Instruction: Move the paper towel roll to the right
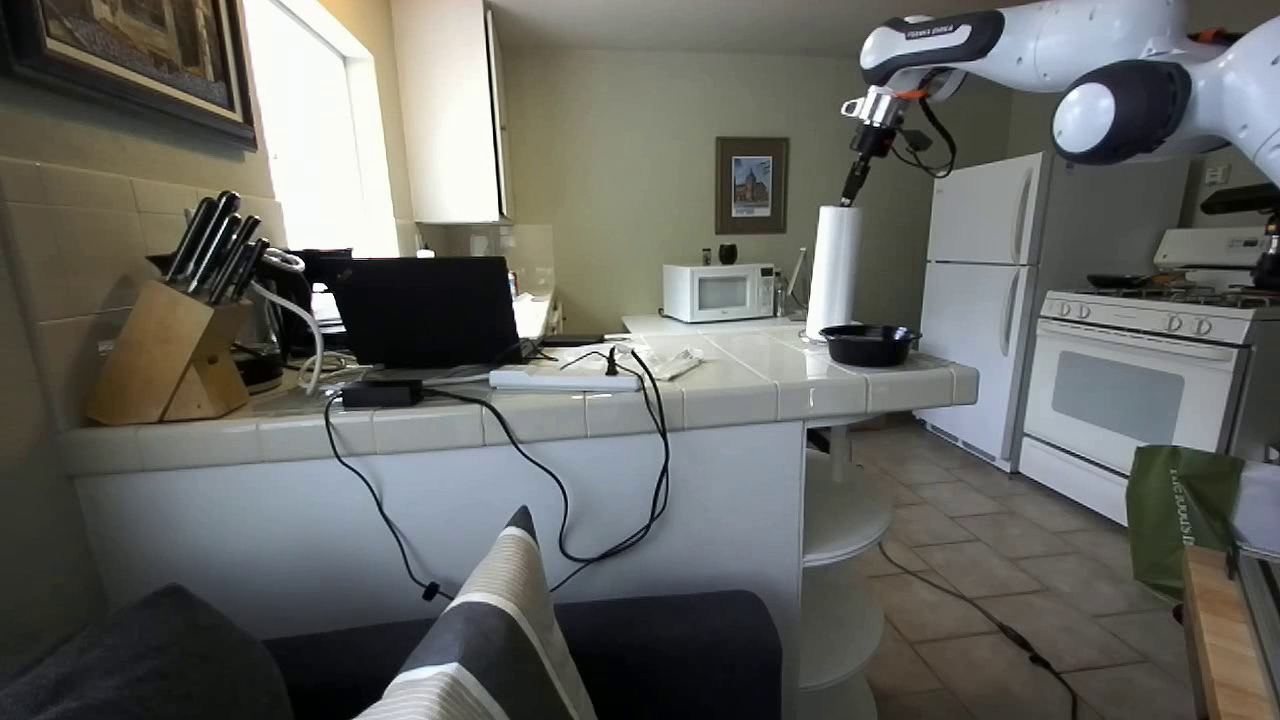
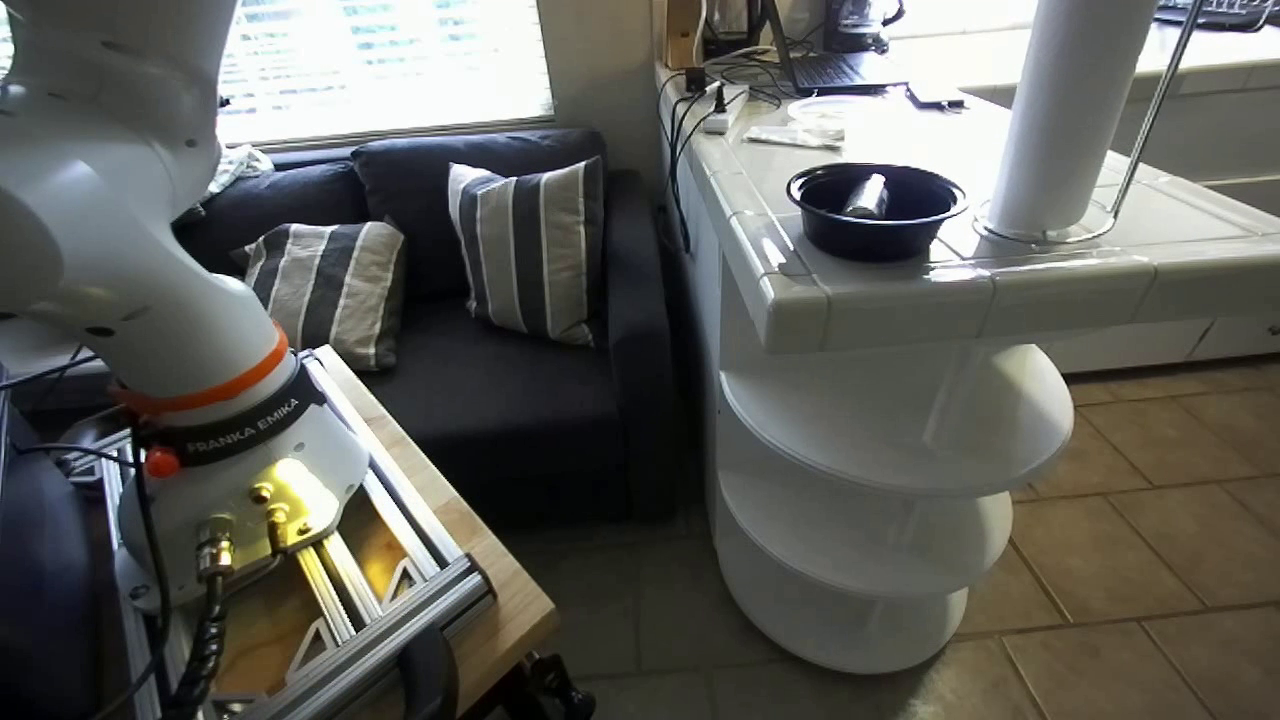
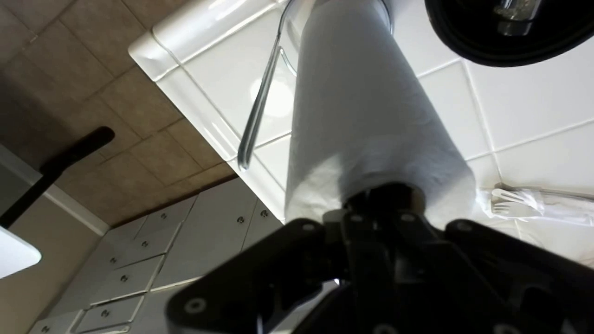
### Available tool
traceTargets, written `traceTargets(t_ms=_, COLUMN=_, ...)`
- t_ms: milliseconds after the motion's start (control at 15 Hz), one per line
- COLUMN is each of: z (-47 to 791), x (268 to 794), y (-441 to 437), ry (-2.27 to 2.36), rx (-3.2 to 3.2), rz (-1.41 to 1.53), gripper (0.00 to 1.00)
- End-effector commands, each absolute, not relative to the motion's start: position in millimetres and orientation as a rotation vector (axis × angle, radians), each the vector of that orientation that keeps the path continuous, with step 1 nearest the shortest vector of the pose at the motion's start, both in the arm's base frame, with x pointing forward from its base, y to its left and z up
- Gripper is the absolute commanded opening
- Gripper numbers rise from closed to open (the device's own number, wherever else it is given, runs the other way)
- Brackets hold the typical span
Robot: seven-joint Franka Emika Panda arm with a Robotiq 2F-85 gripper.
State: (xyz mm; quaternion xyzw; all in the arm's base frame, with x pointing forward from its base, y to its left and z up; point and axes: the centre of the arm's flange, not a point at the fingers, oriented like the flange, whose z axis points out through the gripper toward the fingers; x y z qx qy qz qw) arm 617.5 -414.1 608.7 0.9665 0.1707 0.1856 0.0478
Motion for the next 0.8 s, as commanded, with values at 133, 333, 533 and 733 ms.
traceTargets(t_ms=133, z=629.0, x=634.9, y=-428.5, ry=0.52, rx=2.963, rz=0.582, gripper=0.04)
traceTargets(t_ms=333, z=629.4, x=636.0, y=-426.8, ry=0.53, rx=2.962, rz=0.576, gripper=0.22)
traceTargets(t_ms=533, z=633.3, x=636.7, y=-424.8, ry=0.534, rx=2.957, rz=0.579, gripper=0.07)
traceTargets(t_ms=733, z=637.9, x=637.1, y=-422.6, ry=0.538, rx=2.949, rz=0.584, gripper=0.0)
